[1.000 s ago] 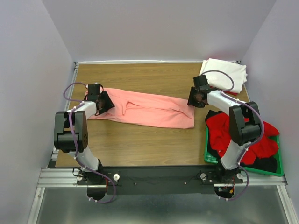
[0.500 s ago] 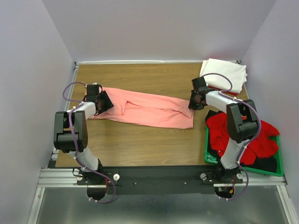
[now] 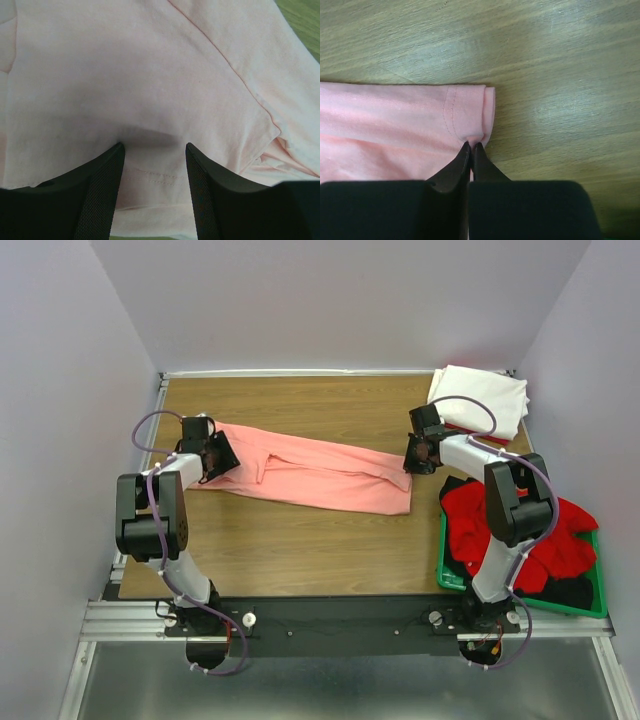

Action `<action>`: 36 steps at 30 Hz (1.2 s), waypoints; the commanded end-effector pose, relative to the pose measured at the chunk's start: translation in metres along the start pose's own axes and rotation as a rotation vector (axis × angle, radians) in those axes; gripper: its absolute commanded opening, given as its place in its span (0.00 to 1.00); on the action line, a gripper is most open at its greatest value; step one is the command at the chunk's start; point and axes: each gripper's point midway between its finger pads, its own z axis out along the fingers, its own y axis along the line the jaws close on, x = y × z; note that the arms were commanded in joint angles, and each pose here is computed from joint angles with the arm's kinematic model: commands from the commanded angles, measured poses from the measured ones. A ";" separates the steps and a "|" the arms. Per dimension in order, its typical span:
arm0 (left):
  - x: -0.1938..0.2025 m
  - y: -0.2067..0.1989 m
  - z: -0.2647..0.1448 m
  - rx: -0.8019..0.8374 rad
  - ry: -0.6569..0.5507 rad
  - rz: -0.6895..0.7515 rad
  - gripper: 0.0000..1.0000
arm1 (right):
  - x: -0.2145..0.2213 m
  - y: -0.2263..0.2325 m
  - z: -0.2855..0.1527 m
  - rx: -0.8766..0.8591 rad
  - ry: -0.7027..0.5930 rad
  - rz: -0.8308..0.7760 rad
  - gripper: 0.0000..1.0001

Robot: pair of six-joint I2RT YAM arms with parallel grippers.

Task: Fold and stack the t-shirts
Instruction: Fold the tshirt

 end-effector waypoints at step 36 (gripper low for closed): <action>-0.023 0.024 -0.007 -0.131 0.033 0.081 0.61 | 0.060 0.021 -0.041 -0.163 0.149 -0.099 0.54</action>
